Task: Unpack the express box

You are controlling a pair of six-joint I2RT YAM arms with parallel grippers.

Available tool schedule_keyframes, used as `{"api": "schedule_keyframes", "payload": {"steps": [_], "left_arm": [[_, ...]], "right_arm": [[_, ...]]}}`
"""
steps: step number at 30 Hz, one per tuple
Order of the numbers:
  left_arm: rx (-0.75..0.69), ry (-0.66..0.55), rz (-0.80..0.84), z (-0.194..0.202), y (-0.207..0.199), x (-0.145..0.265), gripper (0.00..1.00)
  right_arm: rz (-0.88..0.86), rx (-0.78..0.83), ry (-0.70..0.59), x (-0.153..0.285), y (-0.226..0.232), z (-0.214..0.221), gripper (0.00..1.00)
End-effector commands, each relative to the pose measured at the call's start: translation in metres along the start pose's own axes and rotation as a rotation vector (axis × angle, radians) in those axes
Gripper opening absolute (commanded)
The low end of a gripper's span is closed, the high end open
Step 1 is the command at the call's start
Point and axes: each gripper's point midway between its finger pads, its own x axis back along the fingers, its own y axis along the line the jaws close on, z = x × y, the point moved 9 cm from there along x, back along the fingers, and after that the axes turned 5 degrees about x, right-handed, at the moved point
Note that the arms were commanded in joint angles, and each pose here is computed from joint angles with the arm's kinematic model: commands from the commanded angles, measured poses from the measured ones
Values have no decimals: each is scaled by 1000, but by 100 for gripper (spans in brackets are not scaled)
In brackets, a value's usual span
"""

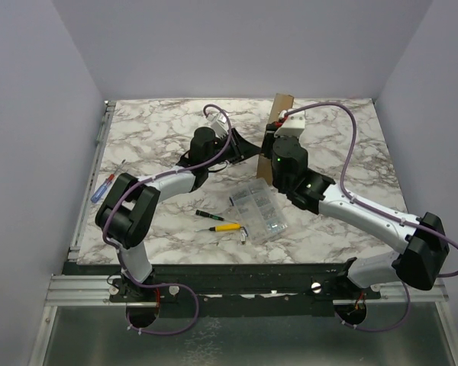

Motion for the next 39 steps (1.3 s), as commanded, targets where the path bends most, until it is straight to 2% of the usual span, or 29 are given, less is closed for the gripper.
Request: {"api": "schedule_keyframes", "payload": {"steps": [1,14,22,29,36,39], "left_arm": [[-1,2,-5,13,-8,5,23],[30,-17,10,10,-14,9,21],[139,-72,-23,10,-15,15,20],[159,-67,13,6,-28,13,20],[198,-65,-3,9,-29,15,19],[205,-69,-4,9,-33,14,18]], "right_arm": [[-24,-140,-111,-1,14,-23,0],[-5,-88,-67,-5,15,18,0],[-23,-149,-139,-3,16,-20,0],[-6,-105,-100,-14,27,5,0],[-55,-81,-178,-3,34,-32,0],[-53,-57,-183,-2,34,-33,0]]}}
